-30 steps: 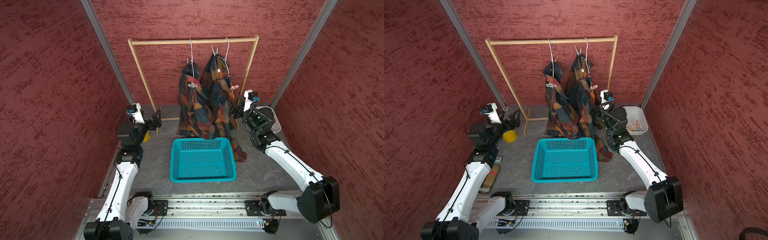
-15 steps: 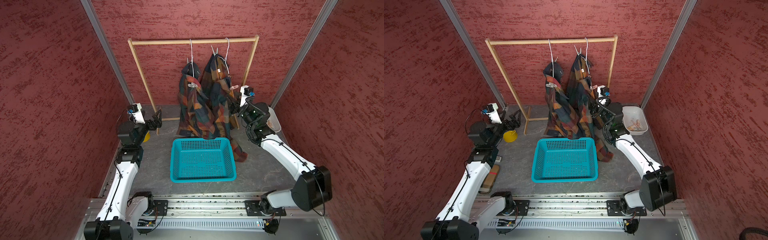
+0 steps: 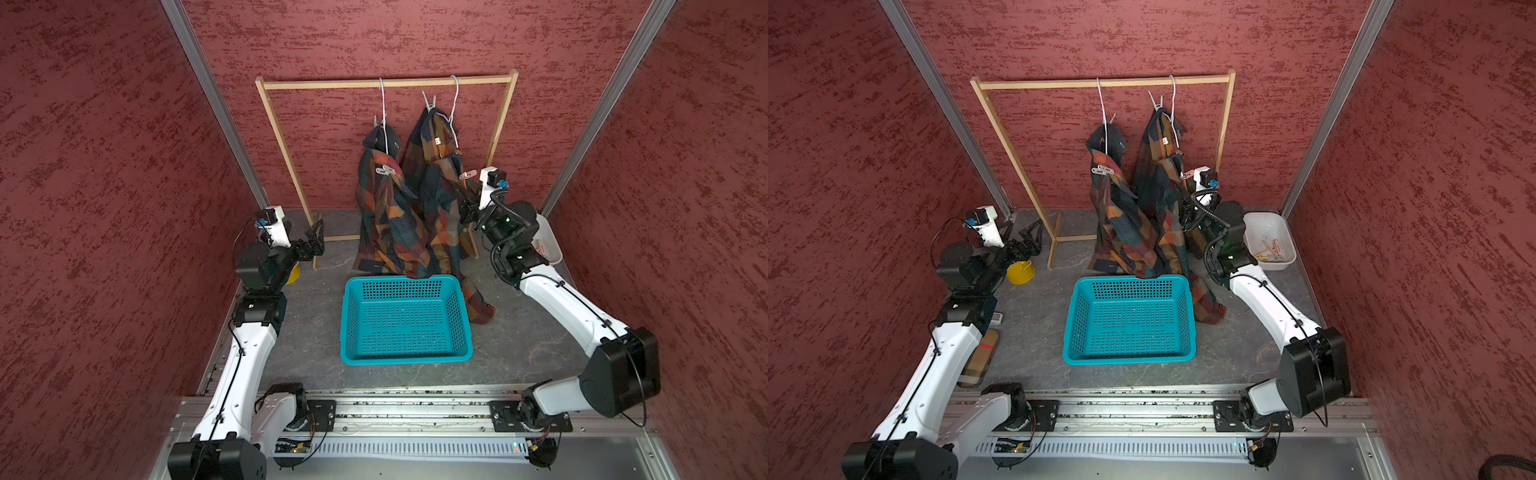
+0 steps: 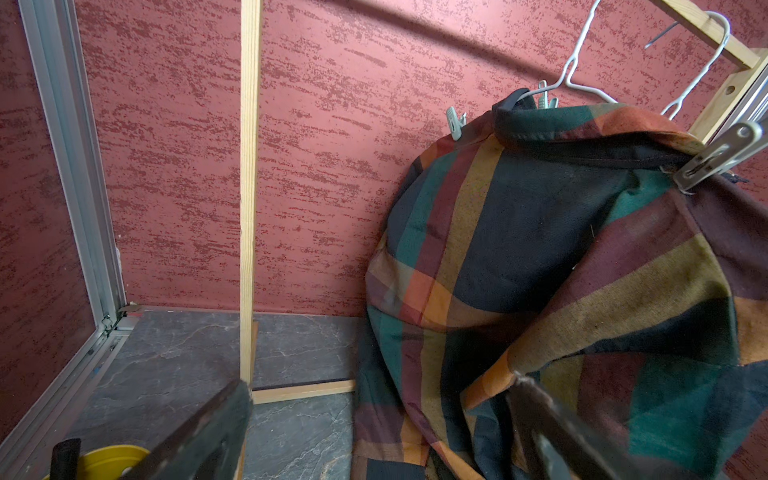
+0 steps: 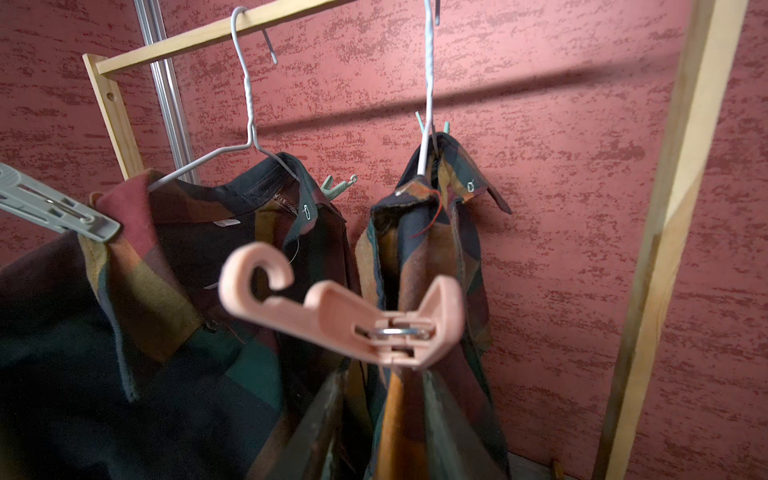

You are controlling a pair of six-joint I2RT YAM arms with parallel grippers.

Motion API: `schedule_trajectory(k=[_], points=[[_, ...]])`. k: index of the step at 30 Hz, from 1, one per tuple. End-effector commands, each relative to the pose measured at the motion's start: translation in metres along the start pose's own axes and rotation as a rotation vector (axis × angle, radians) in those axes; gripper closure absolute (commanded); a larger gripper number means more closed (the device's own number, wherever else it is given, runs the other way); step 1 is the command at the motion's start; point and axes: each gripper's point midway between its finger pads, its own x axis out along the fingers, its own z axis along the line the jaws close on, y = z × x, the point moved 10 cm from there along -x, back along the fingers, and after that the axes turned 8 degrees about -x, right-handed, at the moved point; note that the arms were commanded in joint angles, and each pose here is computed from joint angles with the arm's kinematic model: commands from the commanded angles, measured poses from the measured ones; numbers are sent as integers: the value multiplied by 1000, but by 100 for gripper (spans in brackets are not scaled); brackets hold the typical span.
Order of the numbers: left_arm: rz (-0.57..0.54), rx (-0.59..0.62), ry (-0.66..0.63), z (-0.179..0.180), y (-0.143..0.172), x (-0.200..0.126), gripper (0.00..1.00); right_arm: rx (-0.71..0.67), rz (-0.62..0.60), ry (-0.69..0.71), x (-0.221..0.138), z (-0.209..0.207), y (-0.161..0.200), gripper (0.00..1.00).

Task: Remove the clothespins securing long-sleeve shirts to the hanger
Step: Pick up the hanger from the clothesline.

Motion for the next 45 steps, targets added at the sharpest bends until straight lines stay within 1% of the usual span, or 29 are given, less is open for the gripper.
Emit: schedule_trajectory(k=[1, 3, 4, 8, 11, 22, 24, 28, 30, 37, 45], points=[[-19, -4, 9, -1, -5, 1, 0, -16, -57, -19, 2, 2, -16, 70], [-17, -6, 10, -1, -5, 1, 1, -19, -59, -24, 3, 2, -17, 74], [-19, -5, 10, -1, -5, 1, 0, -16, -35, -27, 8, 2, -7, 74], [-20, -6, 10, -1, -5, 0, 0, -17, -33, -33, 9, 2, -6, 76], [-19, -4, 10, -1, -4, -1, 0, -18, -27, -35, 9, 2, -5, 83], [-21, -1, 14, -2, -4, -3, 0, -16, -35, -50, 6, 4, -9, 84], [-23, -1, 13, -2, -4, -4, 0, -17, -31, -49, 6, 4, -9, 76], [-24, 0, 14, -2, -4, -4, 0, -17, -29, -43, 6, 3, -8, 72], [-24, 1, 14, -2, -4, -5, 1, -16, -30, -43, 6, 3, -8, 72], [-26, 3, 15, -2, -3, -6, 0, -11, -24, -39, 10, 3, -5, 76], [-24, 2, 14, -2, -2, -6, 0, -6, -4, -39, 14, 2, 0, 85]])
